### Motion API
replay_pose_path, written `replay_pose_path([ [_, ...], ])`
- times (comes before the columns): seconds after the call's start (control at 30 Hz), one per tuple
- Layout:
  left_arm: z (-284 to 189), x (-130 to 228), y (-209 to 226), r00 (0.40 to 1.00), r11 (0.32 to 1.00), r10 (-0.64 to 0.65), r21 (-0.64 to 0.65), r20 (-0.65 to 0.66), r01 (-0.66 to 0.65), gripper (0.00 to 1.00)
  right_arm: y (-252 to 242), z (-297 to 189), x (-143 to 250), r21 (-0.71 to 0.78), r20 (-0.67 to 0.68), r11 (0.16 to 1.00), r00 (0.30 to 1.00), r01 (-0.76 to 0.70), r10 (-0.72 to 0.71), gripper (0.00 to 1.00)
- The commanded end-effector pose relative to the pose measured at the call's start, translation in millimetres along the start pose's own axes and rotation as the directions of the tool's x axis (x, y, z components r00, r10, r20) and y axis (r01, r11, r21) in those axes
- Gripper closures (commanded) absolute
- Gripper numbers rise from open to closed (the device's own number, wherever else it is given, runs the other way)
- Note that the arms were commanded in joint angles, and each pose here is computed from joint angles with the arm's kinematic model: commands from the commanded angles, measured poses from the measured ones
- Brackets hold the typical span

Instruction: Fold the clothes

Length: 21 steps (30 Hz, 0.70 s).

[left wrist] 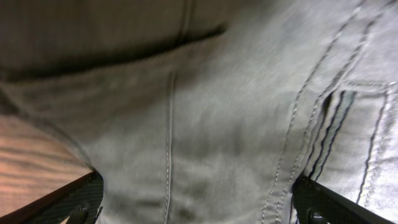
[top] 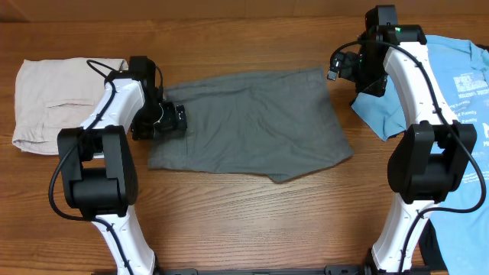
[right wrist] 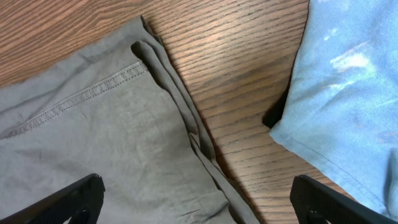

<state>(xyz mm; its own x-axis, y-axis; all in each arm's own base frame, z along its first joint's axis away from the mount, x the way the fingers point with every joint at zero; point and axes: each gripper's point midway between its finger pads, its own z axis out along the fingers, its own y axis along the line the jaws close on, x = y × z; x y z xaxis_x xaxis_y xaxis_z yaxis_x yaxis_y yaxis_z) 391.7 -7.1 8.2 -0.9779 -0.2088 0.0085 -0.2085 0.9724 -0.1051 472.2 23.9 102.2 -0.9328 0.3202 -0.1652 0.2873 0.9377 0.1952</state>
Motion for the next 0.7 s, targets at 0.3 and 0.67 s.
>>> replay_pose_path([
  [0.3, -7.4, -7.7, 6.7, 0.995, 0.994, 0.103, -0.034, 0.008, -0.102, 0.00, 0.0, -0.1, -1.2, 0.007, 0.007, 1.000, 1.000, 0.010, -0.010, 0.00],
  [0.67, -1.5, -9.1, 22.2, 0.999, 0.999, 0.037, 0.016, 0.015, -0.037, 0.00, 0.0, -0.1, -1.2, 0.007, 0.007, 1.000, 1.000, 0.010, -0.010, 0.00],
])
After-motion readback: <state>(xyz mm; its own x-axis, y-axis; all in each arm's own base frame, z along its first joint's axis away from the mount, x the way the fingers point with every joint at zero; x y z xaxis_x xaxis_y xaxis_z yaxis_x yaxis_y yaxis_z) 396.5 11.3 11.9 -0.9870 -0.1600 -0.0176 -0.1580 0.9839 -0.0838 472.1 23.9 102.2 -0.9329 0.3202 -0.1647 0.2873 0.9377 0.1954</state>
